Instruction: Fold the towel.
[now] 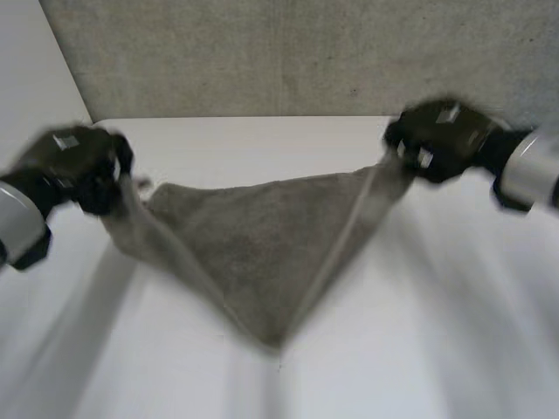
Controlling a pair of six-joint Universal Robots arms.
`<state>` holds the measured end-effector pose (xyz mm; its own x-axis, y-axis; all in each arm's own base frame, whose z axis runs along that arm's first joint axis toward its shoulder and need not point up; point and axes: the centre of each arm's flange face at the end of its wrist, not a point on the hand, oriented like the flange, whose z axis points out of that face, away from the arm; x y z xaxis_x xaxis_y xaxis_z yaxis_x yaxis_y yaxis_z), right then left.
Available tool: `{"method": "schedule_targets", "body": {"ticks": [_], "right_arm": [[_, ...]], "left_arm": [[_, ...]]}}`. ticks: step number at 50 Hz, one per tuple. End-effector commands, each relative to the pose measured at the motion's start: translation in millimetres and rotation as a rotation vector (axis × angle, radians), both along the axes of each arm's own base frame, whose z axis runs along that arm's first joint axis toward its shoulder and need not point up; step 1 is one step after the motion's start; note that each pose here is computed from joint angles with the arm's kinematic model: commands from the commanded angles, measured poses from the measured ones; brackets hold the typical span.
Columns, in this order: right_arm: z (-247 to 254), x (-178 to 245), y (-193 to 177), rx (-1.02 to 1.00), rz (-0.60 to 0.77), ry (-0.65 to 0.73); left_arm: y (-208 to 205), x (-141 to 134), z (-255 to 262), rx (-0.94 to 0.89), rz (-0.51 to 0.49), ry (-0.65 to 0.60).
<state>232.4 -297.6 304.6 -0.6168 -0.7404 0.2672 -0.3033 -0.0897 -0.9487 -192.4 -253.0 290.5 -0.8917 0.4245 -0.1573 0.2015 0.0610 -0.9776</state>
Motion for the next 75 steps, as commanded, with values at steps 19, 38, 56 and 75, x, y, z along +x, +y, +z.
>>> {"method": "schedule_targets", "body": {"ticks": [19, 38, 56, 75], "right_arm": [[70.8, -66.9, -22.1, 0.058, -0.254, -0.116], [54.9, 37.2, -97.4, -0.283, -0.242, -0.074], [166.4, 32.5, -77.2, -0.536, -0.131, -0.556], [-77.3, 43.4, -98.6, 0.072, -0.05, 0.062]], "left_arm": [[-24.8, 75.9, 38.7, 0.0, 0.253, 0.468], [-142.8, 15.4, -0.4, 0.073, 0.183, 0.457], [-140.6, 14.9, 156.8, -0.522, 0.065, 0.78], [-166.5, 23.9, -69.0, 0.005, 0.217, 0.659]]}}
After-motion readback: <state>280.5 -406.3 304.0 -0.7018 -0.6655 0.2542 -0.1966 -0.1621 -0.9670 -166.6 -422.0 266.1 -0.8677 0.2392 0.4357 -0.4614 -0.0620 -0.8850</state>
